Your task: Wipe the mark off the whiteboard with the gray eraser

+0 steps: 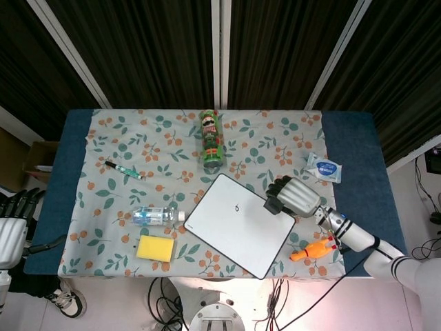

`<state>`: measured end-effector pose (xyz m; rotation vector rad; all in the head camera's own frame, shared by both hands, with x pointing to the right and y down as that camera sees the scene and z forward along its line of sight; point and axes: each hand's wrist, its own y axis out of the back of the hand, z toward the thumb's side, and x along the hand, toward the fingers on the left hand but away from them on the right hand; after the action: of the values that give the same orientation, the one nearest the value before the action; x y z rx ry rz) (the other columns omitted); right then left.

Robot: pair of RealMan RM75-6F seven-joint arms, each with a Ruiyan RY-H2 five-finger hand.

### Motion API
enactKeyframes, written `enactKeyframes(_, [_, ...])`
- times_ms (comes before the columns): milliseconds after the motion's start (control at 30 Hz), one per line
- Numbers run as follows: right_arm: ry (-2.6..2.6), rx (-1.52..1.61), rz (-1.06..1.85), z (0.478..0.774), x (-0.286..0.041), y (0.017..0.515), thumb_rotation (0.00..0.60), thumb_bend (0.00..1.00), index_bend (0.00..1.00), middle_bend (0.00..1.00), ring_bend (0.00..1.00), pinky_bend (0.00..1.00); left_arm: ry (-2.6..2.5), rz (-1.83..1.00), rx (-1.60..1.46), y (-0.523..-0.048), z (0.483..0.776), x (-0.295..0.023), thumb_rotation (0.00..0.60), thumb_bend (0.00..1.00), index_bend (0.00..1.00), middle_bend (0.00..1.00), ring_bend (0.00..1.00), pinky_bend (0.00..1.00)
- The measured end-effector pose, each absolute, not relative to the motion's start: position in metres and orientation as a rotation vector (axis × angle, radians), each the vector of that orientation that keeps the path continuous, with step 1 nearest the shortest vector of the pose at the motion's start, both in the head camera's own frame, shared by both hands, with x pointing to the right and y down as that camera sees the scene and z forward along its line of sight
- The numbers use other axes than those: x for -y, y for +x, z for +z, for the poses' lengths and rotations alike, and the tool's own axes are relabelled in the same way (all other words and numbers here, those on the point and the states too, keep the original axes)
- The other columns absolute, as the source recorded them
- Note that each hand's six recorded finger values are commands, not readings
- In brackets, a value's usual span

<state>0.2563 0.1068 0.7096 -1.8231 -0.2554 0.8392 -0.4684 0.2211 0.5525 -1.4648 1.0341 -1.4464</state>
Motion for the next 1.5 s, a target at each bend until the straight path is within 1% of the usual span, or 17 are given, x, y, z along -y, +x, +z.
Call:
enactKeyframes(233, [-1.835,0.191,0.734,0.694,-0.123,0.19,0.6,0.27,0.65,0.52,0.43,0.43,-1.453,-1.461,-1.05,-0.478,0.549,-0.225,0.29,0.0,0.13,0.11,0.09,0.16])
enactKeyframes(367, [-1.825,0.105,0.769,0.7,-0.127,0.168,0.6,0.28,0.65,0.53,0.43,0.43,-1.451,-1.461,-1.062,-0.482,0.548,-0.226,0.294,0.0,0.13,0.11,0.09,0.16])
enactKeyframes(667, [-1.753,-0.069,0.88,0.719,-0.135,0.139,0.6,0.29,0.68,0.53,0.45,0.45,-1.444,-1.458,-1.076,-0.489,0.545,-0.227,0.293,0.0,0.13,0.11,0.09,0.16])
enactKeyframes(967, [-1.762,-0.096,0.893,0.731,-0.148,0.116,0.6,0.3,0.67,0.53,0.45,0.45,-1.448,-1.468,-1.076,-0.492,0.547,-0.228,0.289,0.0,0.13,0.11,0.09,0.16])
enactKeyframes(1367, [-1.747,0.013,0.877,0.745,-0.134,0.087,0.6,0.31,0.67,0.53,0.45,0.45,-1.443,-1.484,-1.081,-0.496,0.548,-0.228,0.289,0.0,0.13,0.11,0.09,0.16])
enactKeyframes(1500, [-1.75,0.04,0.863,0.743,-0.128,0.077,0.6,0.31,0.67,0.53,0.45,0.45,-1.44,-1.493,-1.084,-0.499,0.548,-0.229,0.293,0.0,0.13,0.11,0.09,0.16])
